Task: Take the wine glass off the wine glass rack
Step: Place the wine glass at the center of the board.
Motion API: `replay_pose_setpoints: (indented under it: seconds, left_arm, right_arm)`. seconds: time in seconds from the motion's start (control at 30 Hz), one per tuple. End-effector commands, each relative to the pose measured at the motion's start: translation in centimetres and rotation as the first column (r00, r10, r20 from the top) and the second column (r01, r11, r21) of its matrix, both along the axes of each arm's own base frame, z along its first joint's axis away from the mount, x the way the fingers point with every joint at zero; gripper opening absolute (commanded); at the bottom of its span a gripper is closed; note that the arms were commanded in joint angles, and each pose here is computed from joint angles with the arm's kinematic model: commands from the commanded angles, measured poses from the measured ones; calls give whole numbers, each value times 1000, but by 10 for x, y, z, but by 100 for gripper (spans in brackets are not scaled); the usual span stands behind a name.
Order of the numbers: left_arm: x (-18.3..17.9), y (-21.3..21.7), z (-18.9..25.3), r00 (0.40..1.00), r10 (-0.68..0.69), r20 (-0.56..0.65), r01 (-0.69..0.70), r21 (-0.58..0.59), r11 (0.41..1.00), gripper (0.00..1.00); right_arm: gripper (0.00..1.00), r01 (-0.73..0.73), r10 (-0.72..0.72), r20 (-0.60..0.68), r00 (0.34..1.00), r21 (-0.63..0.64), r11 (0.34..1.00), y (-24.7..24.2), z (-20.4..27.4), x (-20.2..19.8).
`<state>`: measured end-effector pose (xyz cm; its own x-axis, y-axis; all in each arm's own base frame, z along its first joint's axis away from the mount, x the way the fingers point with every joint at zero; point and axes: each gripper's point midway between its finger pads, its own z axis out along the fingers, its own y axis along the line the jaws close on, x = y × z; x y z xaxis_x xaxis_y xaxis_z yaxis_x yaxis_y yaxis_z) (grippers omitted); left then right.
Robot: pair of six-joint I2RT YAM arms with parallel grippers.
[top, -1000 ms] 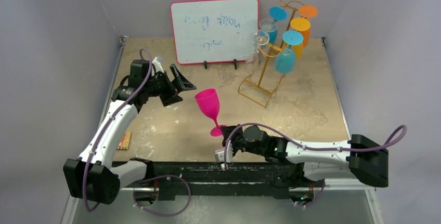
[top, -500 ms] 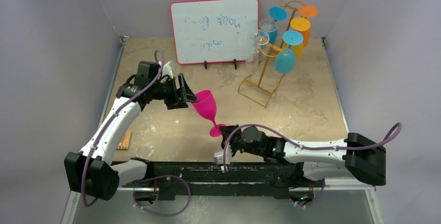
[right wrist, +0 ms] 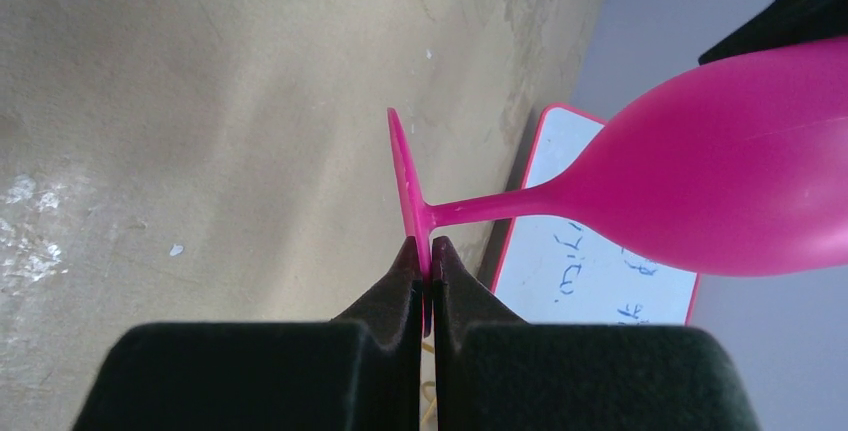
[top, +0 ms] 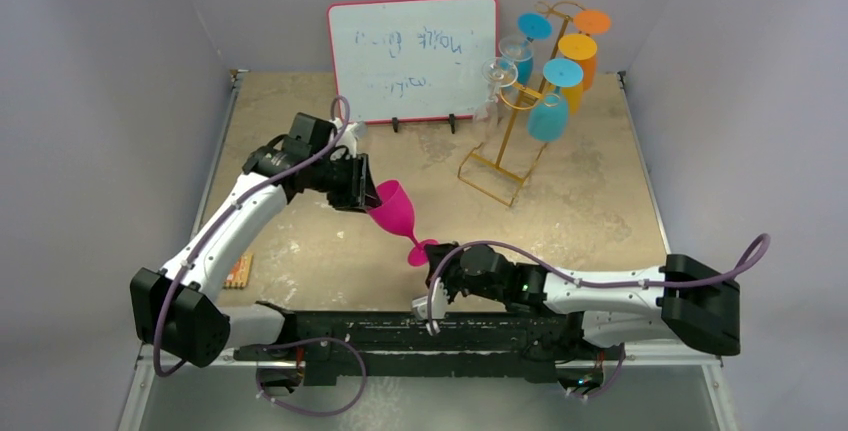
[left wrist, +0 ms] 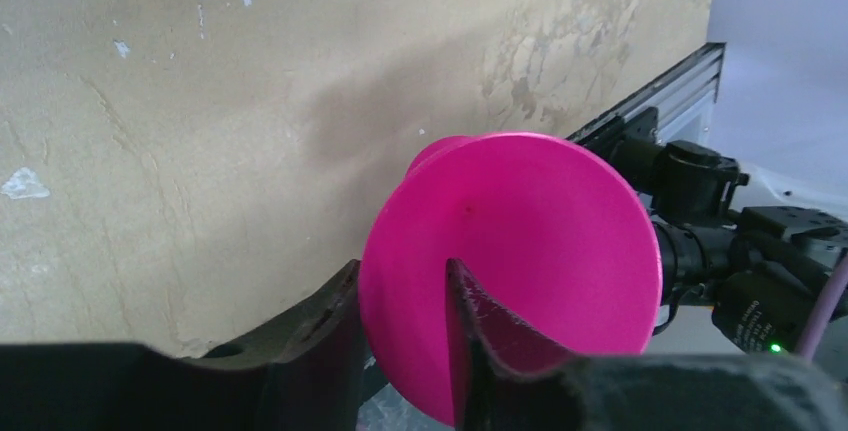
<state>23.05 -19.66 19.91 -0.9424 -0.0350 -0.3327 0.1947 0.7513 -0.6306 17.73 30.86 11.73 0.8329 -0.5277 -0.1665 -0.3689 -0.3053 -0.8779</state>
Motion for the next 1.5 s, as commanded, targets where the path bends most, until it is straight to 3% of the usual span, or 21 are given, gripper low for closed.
replay_pose_setpoints:
  seconds: [0.0,0.13,0.27,0.37,0.47,0.53,0.63,0.73,0.87,0.93,1.0,1.07,1.17,1.27,1.37,1.43,1.47]
  left_arm:
    - [-7,-7,10,996,-70,56,68,31,997,26]
    - [-11,-9,6,996,-83,41,83,16,996,3]
    - [-9,1,4,997,-61,55,56,77,995,0]
    - [-3,7,4,997,-27,78,18,111,994,0]
    - [3,11,9,995,18,98,-31,128,991,0]
    - [7,13,17,993,32,114,-47,132,990,0]
    - [22,30,23,977,109,181,-147,212,966,0]
    - [32,52,21,958,167,234,-235,304,923,0]
    - [53,67,23,921,223,318,-332,347,877,0]
    - [69,80,29,885,273,377,-417,381,826,0]
    - [83,88,34,853,312,419,-480,392,785,0]
    - [92,96,34,820,347,455,-536,398,744,0]
    - [111,108,36,756,354,550,-606,387,695,0]
    - [124,116,34,741,351,572,-636,432,639,0]
    - [129,119,19,764,341,548,-623,489,610,0]
    - [131,121,7,780,323,536,-608,526,594,0]
    - [134,116,0,808,282,518,-565,541,623,0]
  right_arm:
    - [0,8,-13,69,998,81,997,16,38,10]
    - [0,15,-19,48,999,78,997,15,34,9]
    - [2,41,-44,43,998,73,996,11,32,12]
    - [28,29,-31,13,999,89,996,14,34,8]
    - [39,12,-6,-48,999,132,991,18,42,-1]
    - [59,-2,15,-65,998,192,981,19,57,-6]
    - [65,13,5,-73,997,248,969,14,77,-7]
    - [63,56,-18,-129,991,296,954,8,92,-9]
    - [66,231,-90,-284,955,512,827,-4,132,-2]
    - [67,313,-113,-351,929,591,744,-9,150,3]
    - [67,430,-127,-462,878,643,634,-14,165,10]
    - [72,623,-148,-632,761,647,440,-25,173,24]
    - [79,811,-153,-807,570,522,266,-35,159,32]
    - [88,915,-117,-911,396,382,128,-41,141,32]
    - [94,971,-48,-970,237,237,2,-48,127,28]
    - [95,987,38,-986,162,162,8,-40,123,20]
    - [96,990,67,-989,132,134,33,-34,120,15]
